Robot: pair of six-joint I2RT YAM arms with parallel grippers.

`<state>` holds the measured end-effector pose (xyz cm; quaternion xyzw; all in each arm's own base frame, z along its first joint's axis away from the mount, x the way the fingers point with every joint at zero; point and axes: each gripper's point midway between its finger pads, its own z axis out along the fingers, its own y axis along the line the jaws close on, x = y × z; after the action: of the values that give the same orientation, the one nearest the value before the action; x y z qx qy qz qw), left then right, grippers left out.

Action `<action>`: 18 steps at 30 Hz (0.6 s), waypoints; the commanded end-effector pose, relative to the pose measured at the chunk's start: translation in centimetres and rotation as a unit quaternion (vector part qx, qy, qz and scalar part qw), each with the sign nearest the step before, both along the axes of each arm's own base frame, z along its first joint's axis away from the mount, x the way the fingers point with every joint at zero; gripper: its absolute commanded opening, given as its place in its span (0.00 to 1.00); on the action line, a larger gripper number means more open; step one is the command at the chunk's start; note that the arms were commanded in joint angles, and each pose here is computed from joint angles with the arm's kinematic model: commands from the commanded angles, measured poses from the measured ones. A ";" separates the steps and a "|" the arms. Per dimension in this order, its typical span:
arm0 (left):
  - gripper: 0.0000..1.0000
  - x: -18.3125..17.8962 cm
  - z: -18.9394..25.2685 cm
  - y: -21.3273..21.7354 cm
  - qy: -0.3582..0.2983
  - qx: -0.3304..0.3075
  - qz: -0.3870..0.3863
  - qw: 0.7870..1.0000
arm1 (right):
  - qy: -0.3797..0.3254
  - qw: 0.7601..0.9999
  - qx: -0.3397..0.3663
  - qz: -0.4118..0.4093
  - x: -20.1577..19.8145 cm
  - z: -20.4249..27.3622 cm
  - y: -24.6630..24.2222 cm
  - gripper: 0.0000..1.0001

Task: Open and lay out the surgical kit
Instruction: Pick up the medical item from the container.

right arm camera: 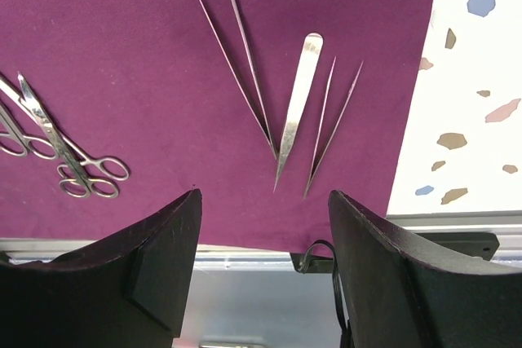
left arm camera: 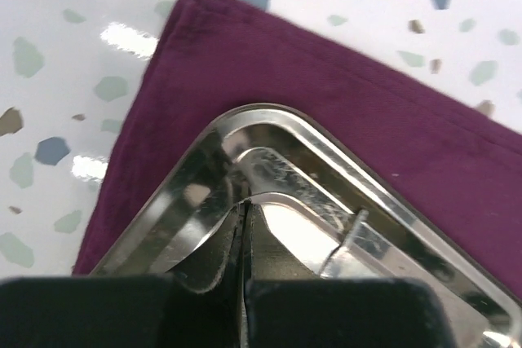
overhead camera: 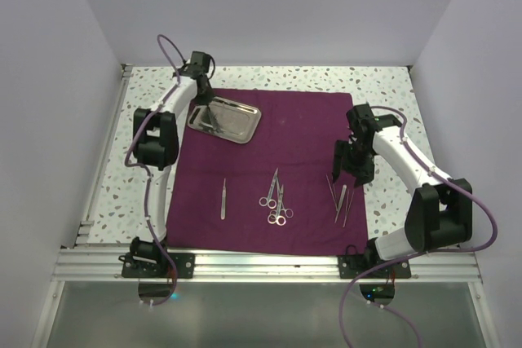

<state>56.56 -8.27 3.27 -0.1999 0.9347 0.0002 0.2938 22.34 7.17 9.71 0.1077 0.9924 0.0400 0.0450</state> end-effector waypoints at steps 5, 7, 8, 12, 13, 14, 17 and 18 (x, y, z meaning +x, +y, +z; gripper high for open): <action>0.00 3.4 7.3 -3.0 -0.085 -0.076 -0.068 0.991 | -0.026 0.999 0.021 0.006 0.3 1.1 0.4 0.67; 0.00 3.4 8.8 -3.7 -0.097 -0.088 -0.089 0.987 | -0.029 0.999 0.022 0.005 0.3 1.2 0.5 0.67; 0.00 3.4 9.2 -3.9 -0.101 -0.089 -0.100 0.986 | -0.032 0.999 0.023 0.006 0.3 1.4 0.5 0.67; 0.00 1.3 10.2 -4.3 -0.098 -0.086 -0.140 0.982 | -0.036 0.999 0.028 0.006 0.2 1.5 0.6 0.67; 0.00 0.5 12.2 -4.3 -0.113 -0.082 -0.146 0.979 | -0.037 0.999 0.028 0.005 0.1 1.5 0.6 0.67; 0.00 -0.1 12.4 -4.1 -0.118 -0.073 -0.153 0.978 | -0.039 0.999 0.030 0.005 0.1 1.6 0.7 0.67; 0.00 -4.0 12.2 -3.8 -0.103 -0.047 -0.158 0.981 | -0.039 0.999 0.033 0.004 -0.1 1.4 0.7 0.67; 0.00 -6.1 10.0 -3.6 -0.074 -0.039 -0.160 0.984 | -0.036 0.999 0.035 0.005 -0.2 1.2 0.8 0.67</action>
<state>52.56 -11.57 9.23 -0.0995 0.9426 -0.1017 0.3022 22.12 7.55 10.43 0.1066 0.9905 0.0587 0.0637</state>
